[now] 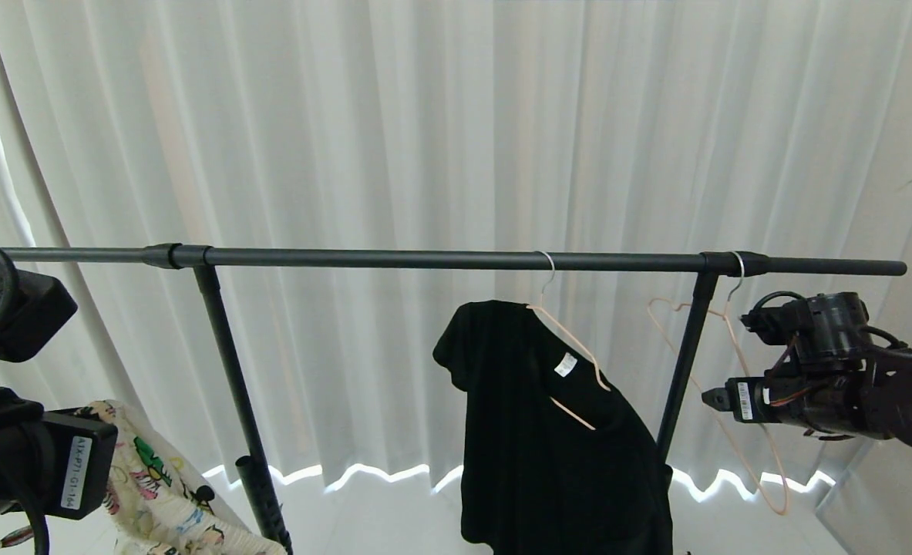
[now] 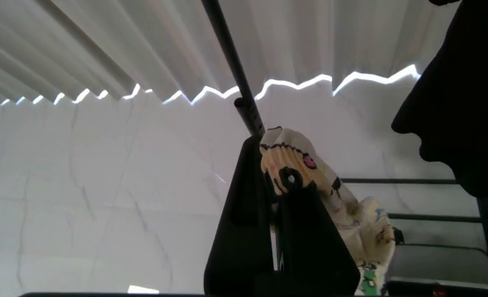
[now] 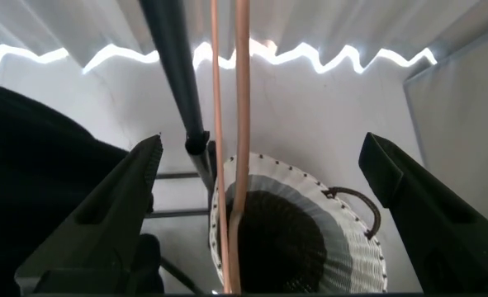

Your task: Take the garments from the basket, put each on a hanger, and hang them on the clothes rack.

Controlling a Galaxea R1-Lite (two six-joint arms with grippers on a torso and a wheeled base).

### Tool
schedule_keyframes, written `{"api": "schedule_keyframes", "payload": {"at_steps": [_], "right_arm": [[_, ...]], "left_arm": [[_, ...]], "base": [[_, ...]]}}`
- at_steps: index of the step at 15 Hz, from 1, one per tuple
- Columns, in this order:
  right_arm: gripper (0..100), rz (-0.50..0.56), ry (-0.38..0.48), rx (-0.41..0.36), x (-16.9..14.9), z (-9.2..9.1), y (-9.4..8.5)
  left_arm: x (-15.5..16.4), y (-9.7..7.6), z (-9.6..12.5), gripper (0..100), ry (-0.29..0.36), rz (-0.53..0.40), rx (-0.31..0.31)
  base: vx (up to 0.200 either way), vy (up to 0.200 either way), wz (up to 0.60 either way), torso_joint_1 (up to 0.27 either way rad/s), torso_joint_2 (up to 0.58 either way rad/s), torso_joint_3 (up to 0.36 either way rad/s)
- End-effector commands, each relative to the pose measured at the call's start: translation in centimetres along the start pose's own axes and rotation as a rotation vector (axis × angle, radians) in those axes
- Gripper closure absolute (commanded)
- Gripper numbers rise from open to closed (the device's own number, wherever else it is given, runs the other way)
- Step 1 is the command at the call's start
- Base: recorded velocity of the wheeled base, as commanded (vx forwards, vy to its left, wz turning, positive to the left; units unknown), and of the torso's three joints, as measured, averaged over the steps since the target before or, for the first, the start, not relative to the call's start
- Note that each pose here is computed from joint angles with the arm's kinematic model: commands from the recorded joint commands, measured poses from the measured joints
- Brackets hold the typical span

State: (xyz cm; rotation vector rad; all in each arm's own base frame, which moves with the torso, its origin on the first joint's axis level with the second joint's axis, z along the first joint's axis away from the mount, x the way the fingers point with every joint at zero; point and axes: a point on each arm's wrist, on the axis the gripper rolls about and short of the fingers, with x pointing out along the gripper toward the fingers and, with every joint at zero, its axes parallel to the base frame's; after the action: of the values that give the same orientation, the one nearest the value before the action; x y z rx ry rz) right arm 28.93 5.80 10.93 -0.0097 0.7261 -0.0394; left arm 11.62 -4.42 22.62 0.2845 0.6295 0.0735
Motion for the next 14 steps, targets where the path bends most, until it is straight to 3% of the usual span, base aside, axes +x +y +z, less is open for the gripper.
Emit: {"api": "schedule_keyframes", "payload": {"at_steps": [1, 2, 3, 8, 14], "right_arm": [[0, -0.012, 0.031, 0.001, 1.0, -0.4, -0.2], [0, -0.015, 0.034, 0.001, 1.1, -0.5, -0.3], [100, -0.017, 0.040, 0.003, 1.3, -0.6, -0.3], [100, -0.019, 0.032, 0.004, 1.4, -0.5, -0.3], [100, -0.007, -0.067, 0.022, 0.6, 0.6, -0.3]], "left_arm": [[0.1, 0.0, 0.0, 100, 0.003, 0.001, 0.001], [0.1, 0.0, 0.0, 100, 0.004, 0.001, 0.002], [0.1, 0.0, 0.0, 100, 0.004, 0.001, 0.002], [0.1, 0.0, 0.0, 100, 0.004, 0.001, 0.002], [-0.1, 0.1, 0.1, 100, -0.007, 0.000, -0.004]], "base": [[0.000, 0.000, 0.00, 0.000, 0.00, 0.000], [0.000, 0.000, 0.00, 0.000, 0.00, 0.000], [0.000, 0.000, 0.00, 0.000, 0.00, 0.000], [0.000, 0.000, 0.00, 0.000, 0.00, 0.000], [0.000, 0.000, 0.00, 0.000, 0.00, 0.000]]}}
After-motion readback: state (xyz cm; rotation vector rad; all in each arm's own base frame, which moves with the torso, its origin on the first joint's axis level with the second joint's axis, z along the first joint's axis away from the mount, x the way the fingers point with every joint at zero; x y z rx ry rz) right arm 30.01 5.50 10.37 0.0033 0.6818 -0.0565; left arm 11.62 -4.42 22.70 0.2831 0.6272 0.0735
